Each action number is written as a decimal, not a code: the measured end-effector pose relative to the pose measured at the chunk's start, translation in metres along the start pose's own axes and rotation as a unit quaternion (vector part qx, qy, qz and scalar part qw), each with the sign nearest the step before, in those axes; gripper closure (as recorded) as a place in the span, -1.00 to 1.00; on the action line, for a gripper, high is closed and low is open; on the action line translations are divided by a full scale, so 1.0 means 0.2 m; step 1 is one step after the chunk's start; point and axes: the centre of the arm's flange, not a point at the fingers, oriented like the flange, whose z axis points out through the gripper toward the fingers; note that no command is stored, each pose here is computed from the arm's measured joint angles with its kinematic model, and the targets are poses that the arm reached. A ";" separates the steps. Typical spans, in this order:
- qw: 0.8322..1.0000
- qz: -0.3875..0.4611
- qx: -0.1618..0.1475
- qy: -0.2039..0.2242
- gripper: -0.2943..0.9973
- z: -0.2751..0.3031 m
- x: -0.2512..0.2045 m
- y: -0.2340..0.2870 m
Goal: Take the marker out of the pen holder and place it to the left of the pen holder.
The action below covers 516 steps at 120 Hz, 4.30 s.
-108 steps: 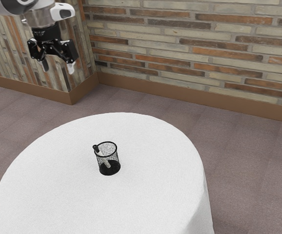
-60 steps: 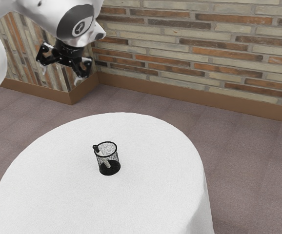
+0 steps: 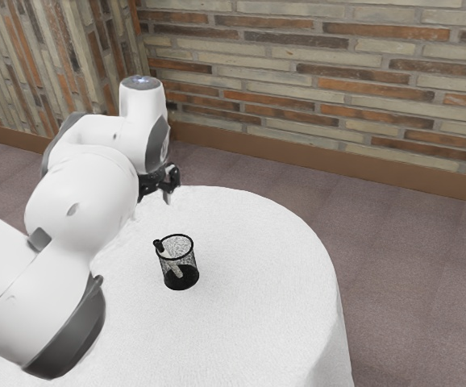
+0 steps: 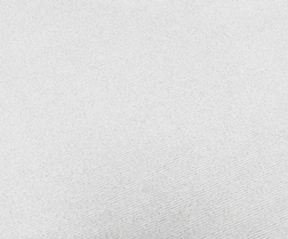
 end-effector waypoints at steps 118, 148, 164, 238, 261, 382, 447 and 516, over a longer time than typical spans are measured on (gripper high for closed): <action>0.960 -0.184 -0.054 -0.206 -0.38 0.15 -0.21 -0.41; 0.961 -0.176 -0.062 -0.204 -0.20 0.10 -0.22 -0.35; 0.962 -0.169 -0.066 -0.202 -0.12 0.08 -0.23 -0.32; 0.969 -0.155 -0.082 -0.175 -0.12 0.11 -0.20 -0.22; 0.971 -0.147 -0.087 -0.166 -0.03 0.14 -0.20 -0.20; 0.977 -0.121 -0.108 -0.140 0.64 -0.08 -0.14 -0.23; 0.992 -0.117 -0.039 0.032 0.66 -0.19 0.33 -0.27; 0.973 -0.054 -0.047 0.217 -0.08 0.41 0.21 0.05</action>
